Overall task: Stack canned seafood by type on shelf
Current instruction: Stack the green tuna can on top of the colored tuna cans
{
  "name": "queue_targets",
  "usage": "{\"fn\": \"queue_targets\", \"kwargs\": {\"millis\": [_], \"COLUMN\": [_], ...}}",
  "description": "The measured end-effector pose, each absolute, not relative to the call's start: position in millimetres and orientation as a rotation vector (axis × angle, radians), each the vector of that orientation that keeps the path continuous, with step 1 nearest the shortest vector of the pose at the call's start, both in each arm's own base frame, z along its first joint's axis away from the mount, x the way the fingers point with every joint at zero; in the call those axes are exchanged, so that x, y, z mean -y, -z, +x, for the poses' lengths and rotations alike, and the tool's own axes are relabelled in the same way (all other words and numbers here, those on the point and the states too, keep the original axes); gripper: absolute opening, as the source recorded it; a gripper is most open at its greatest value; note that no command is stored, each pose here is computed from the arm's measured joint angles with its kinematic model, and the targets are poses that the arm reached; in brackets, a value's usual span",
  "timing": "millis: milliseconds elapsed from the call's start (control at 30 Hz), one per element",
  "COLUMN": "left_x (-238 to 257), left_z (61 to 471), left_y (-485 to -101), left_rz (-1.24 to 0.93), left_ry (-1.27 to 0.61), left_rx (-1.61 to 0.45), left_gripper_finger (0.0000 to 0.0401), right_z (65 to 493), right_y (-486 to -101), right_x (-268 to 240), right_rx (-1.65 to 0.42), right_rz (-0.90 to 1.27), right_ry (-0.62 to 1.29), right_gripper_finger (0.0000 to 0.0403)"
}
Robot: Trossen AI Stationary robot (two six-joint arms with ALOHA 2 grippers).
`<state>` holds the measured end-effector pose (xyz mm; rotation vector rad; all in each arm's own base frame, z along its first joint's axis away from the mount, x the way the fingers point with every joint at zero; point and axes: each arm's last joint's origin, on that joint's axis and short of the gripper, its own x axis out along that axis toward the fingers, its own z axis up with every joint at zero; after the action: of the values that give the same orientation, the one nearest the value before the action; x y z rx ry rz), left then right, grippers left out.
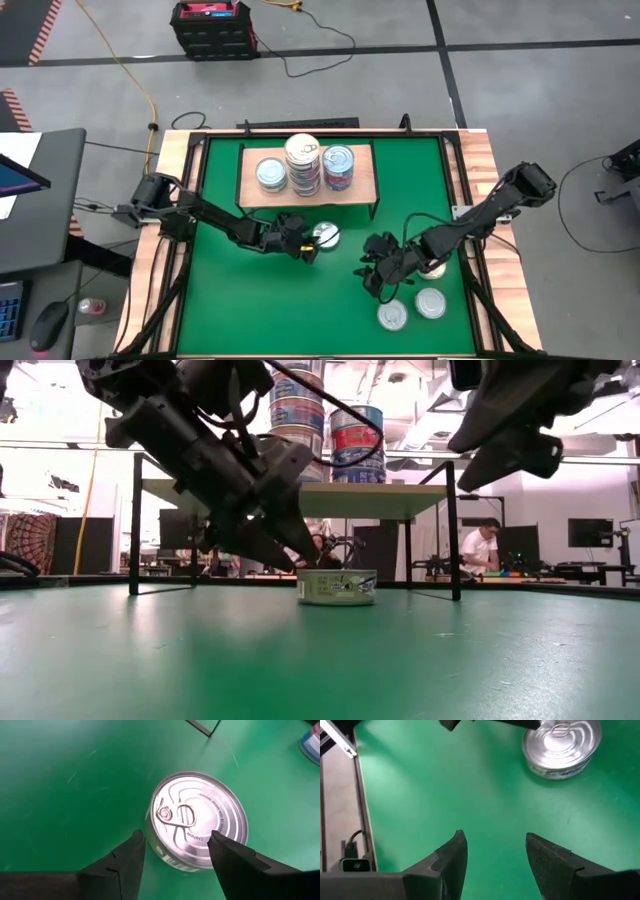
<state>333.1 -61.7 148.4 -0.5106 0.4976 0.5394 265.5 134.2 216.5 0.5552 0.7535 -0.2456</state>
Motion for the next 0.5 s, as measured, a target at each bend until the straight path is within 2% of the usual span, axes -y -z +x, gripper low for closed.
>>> {"fn": "queue_targets", "kwargs": {"millis": [100,333,500], "left_x": [61,73,87], "left_z": [336,343,346], "left_y": [-145,-149,-154], "left_rz": [-0.467,-0.394,-0.442], "left_ry": [-0.503,-0.192,0.025], "left_rx": [-0.506,-0.543,-0.569], "left_gripper_finger": [0.0201,0.0189,0.0185], "right_z": [263,262,262], "right_y": [-217,-217,-217], "right_x": [-138,-142,-142], "right_rx": [-0.756,-0.756,-0.757], "right_rz": [0.555,0.563,0.568], "right_ry": [0.234,0.226,0.228], "right_gripper_finger": [0.0223,0.0223,0.0223]}}
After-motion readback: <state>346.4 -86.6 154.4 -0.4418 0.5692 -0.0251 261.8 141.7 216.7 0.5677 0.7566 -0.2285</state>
